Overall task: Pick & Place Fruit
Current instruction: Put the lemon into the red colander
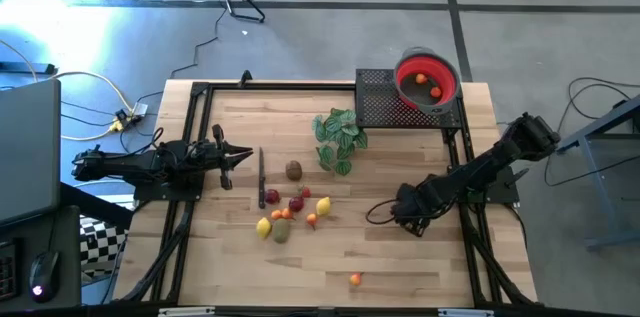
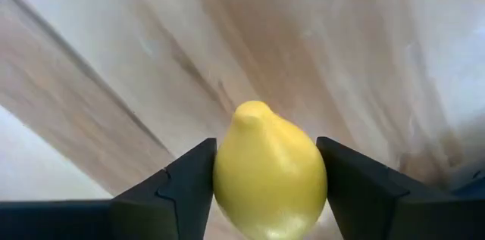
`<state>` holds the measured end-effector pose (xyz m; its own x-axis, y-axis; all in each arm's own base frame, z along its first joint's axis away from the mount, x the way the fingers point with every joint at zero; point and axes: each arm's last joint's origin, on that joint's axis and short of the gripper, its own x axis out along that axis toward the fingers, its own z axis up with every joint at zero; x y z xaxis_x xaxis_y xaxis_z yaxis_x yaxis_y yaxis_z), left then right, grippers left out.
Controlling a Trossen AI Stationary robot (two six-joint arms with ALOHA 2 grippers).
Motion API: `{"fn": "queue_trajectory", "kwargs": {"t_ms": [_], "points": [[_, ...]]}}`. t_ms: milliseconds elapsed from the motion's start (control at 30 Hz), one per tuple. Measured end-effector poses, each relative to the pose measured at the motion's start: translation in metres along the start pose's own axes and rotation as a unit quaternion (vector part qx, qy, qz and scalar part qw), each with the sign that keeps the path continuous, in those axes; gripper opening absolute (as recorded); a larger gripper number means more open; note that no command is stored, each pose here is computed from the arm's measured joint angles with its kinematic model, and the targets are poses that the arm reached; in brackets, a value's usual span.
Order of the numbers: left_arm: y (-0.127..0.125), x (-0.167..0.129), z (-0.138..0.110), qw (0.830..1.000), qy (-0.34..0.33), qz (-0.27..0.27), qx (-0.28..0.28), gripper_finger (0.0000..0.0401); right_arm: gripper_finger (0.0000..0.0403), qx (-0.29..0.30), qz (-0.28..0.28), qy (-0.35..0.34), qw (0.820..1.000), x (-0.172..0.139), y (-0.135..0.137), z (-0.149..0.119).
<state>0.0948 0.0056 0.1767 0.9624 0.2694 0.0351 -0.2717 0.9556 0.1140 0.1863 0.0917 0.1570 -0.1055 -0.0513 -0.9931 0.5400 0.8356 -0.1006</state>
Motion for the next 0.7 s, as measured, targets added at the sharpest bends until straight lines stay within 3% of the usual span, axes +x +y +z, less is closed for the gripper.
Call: {"fn": "queue_trajectory", "kwargs": {"t_ms": [167,500,700], "points": [[0.0,0.0,0.0,1.0,0.0,0.0,0.0,0.0033,0.0216,0.023,0.006,-0.046,0.999,-0.009,0.0,0.003],[0.0,0.0,0.0,1.0,0.0,0.0,0.0,0.0033,0.0089,0.025,0.032,-0.078,0.996,-0.014,0.001,0.008],[0.0,0.0,0.0,1.0,0.0,0.001,0.0,0.0033,0.004,0.014,0.04,-0.059,0.997,-0.014,0.001,0.007]]}}
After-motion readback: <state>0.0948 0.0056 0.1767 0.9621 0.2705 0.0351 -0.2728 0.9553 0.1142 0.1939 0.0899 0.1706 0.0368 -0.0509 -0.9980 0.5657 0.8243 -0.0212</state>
